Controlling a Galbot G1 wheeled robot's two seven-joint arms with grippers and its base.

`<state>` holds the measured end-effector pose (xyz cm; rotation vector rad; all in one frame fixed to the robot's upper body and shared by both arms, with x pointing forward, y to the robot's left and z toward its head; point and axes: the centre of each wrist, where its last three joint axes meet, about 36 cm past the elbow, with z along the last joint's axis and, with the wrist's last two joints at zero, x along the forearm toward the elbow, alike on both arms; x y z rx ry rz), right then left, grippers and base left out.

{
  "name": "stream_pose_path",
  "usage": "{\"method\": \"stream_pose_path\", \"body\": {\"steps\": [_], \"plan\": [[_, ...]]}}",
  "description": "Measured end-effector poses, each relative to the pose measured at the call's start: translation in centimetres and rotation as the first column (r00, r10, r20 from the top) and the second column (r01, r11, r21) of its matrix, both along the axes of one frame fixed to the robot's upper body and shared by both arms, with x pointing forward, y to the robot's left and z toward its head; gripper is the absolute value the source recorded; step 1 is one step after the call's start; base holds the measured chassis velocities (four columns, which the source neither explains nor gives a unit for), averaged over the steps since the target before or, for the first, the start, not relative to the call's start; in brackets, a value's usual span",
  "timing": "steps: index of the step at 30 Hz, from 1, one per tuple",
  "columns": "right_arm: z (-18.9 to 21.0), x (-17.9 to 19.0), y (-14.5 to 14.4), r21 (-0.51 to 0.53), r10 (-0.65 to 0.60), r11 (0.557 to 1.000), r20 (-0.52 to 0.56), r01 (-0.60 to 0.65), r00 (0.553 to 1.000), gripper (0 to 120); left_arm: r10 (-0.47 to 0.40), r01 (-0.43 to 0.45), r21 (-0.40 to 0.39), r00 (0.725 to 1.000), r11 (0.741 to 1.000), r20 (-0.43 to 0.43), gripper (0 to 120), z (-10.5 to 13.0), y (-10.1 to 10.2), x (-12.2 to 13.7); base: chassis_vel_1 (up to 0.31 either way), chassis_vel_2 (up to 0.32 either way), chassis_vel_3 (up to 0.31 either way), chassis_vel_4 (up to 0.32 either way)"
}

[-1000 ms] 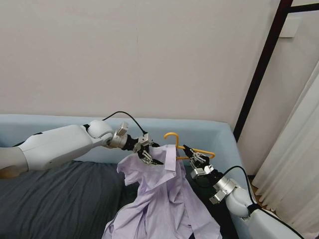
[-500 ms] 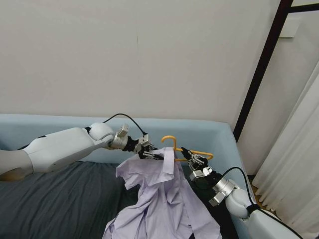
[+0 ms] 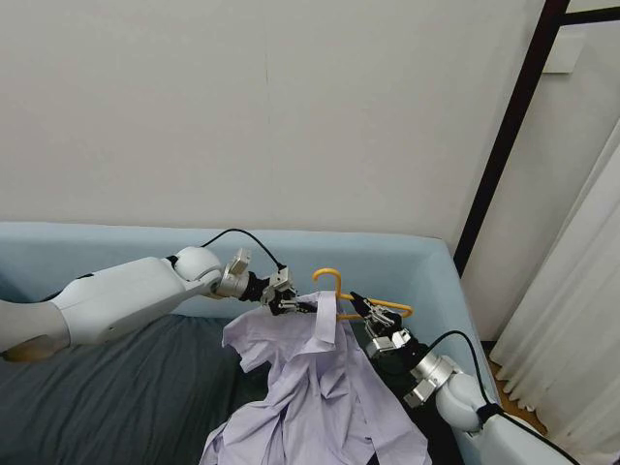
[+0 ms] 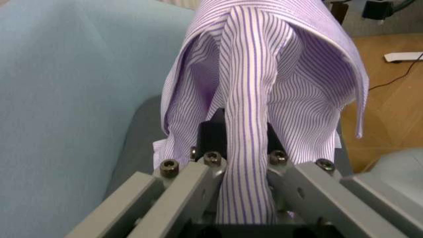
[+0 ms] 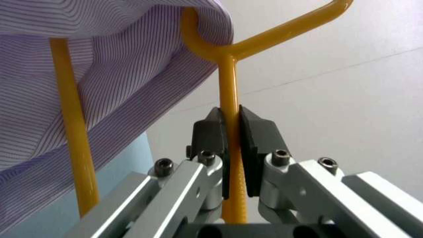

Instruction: Pick up the clothes from the sofa and hang them on the clothes hanger.

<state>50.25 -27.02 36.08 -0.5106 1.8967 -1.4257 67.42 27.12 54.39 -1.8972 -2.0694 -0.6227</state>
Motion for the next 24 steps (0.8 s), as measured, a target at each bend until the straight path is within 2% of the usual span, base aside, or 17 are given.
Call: {"method": "stream_pose_path", "body": {"steps": [2, 5, 7, 9, 11, 15, 16, 19, 21, 22, 24], "plan": [[0.1, -0.2, -0.1, 0.0, 0.003, 1.0, -0.006, -0.003, 1.0, 5, -0.002, 0.002, -0.001, 1.0, 1.0, -0.002, 1, -0.1, 0.0, 0.0, 0.0, 0.0, 0.0, 0.0], [0.1, -0.7, -0.1, 0.018, 0.007, 1.0, -0.02, -0.007, 1.0, 20, 0.005, -0.005, 0.0, 1.0, 1.0, -0.003, 1, -0.4, 0.4, 0.0, 0.0, 0.0, 0.0, 0.0], [0.2, -0.9, -0.1, 0.024, 0.007, 1.0, -0.023, -0.007, 1.0, 22, 0.006, -0.006, 0.001, 1.0, 1.0, -0.003, 1, -0.5, 0.4, 0.0, 0.0, 0.0, 0.0, 0.0], [0.3, -1.3, -0.5, 0.029, 0.024, 0.999, -0.041, -0.023, 0.999, 33, 0.008, -0.008, 0.006, 1.0, 1.0, -0.007, 1, -0.9, 0.7, -0.1, 0.0, 0.0, 0.0, 0.0], [0.3, -1.4, -0.5, 0.029, 0.03, 0.999, -0.045, -0.028, 0.999, 34, 0.009, -0.008, 0.008, 1.0, 1.0, -0.007, 1, -1.0, 0.8, -0.1, 0.0, 0.0, 0.0, 0.0], [0.1, -4.2, -1.0, 0.129, 0.053, 0.991, -0.161, -0.032, 0.986, 55, 0.034, -0.034, 0.0, 0.999, 0.999, 0.009, 1, -1.2, 1.7, 0.4, 0.0, 0.0, 0.0, 0.0], [0.1, -4.2, -1.0, 0.129, 0.053, 0.991, -0.161, -0.032, 0.986, 55, 0.034, -0.034, 0.0, 0.999, 0.999, 0.009, 1, -1.2, 1.7, 0.4, 0.0, 0.0, 0.0, 0.0], [0.2, -7.8, -1.4, 0.22, 0.009, 0.973, -0.308, 0.062, 0.951, 68, 0.066, -0.066, -0.007, 0.998, 0.998, 0.023, 1, -2.1, 3.2, 0.6, 0.0, 0.0, 0.0, 0.0], [0.2, -8.1, -1.4, 0.224, 0.006, 0.972, -0.318, 0.069, 0.948, 70, 0.067, -0.067, -0.007, 0.997, 0.998, 0.023, 1, -2.2, 3.3, 0.6, 0.0, 0.0, 0.0, 0.0], [0.0, -10.2, -1.5, 0.246, -0.02, 0.96, -0.411, 0.132, 0.911, 79, 0.079, -0.079, -0.011, 0.997, 0.997, 0.02, 1, -3.4, 3.9, 0.4, 0.0, 0.0, 0.0, 0.0], [-0.5, -12.1, -1.5, 0.265, -0.043, 0.943, -0.509, 0.204, 0.86, 86, 0.091, -0.091, -0.023, 0.996, 0.996, 0.007, 1, -4.6, 4.3, 0.0, 0.0, 0.0, 0.0, 0.0]]}}
